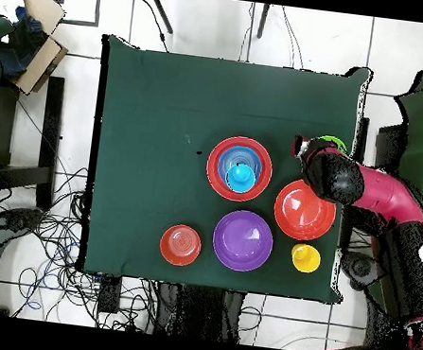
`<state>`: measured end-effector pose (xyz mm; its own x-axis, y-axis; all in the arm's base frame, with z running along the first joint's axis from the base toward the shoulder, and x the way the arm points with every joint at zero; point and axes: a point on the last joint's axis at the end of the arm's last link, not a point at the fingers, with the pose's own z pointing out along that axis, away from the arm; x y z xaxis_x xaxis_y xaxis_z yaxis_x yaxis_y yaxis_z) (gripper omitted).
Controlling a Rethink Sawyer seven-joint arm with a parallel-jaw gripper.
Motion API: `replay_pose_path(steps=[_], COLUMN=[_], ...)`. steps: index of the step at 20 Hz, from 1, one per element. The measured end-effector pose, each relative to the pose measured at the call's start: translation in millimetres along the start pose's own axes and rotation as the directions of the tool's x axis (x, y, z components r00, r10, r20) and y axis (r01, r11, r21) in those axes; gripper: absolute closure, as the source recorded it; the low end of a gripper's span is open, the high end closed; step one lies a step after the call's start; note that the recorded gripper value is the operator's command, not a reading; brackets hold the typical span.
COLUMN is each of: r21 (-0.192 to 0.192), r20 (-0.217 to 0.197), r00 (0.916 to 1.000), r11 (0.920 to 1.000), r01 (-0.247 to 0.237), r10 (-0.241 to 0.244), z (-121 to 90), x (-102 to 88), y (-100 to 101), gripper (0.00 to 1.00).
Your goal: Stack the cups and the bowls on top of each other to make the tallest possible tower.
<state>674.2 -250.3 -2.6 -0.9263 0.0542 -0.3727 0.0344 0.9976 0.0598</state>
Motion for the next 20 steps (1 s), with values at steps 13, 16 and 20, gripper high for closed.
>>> replay_pose_path(steps=[13,16,20], r21=[-0.020,-0.028,-0.035], r20=[-0.004,0.000,0.001], r00=[0.9995,0.9988,0.9981], r11=[0.9993,0.9984,0.9975], r01=[-0.031,-0.048,-0.061], r10=[0.031,0.048,0.062], z=[25,41,58], x=[9.2,13.1,20.9], y=[1,1,1], gripper=[0.00,0.00,0.00])
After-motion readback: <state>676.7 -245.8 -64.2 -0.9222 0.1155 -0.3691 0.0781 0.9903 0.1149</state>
